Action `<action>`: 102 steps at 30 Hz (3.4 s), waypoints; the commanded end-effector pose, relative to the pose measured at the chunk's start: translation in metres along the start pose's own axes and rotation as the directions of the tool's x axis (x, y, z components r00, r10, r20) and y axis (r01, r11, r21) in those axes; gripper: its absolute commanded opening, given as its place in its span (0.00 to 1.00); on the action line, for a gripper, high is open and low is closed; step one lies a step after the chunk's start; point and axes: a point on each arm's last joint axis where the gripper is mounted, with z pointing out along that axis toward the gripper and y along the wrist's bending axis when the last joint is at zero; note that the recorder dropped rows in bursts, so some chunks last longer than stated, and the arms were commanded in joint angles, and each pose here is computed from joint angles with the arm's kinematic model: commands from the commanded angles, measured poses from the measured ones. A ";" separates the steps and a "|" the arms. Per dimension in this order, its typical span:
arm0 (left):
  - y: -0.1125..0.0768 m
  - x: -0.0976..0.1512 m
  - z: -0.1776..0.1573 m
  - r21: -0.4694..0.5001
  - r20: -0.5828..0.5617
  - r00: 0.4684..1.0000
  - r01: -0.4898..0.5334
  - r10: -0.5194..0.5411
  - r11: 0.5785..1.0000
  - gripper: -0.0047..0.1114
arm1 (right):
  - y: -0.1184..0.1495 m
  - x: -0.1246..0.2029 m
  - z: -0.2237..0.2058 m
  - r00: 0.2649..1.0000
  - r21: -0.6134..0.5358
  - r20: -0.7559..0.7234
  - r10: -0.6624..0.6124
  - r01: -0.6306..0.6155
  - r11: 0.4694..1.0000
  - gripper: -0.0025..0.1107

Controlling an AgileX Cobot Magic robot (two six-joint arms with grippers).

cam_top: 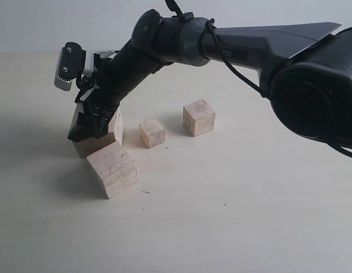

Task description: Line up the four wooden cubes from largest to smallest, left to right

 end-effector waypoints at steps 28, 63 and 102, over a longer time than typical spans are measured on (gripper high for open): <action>-0.001 -0.001 0.000 0.009 0.017 1.000 0.000 0.000 1.000 0.04 | 0.027 -0.062 -0.094 0.952 -0.120 0.005 0.305 -0.303 0.946 0.95; -0.001 -0.001 0.000 0.009 0.017 1.000 0.000 0.000 1.000 0.04 | 0.098 -0.018 -0.017 0.556 0.320 -0.377 0.741 -0.673 0.667 0.75; -0.001 -0.001 0.000 0.009 0.017 1.000 0.000 0.000 1.000 0.04 | 0.043 0.018 -0.109 0.890 -0.104 -0.445 0.098 -0.160 0.982 0.02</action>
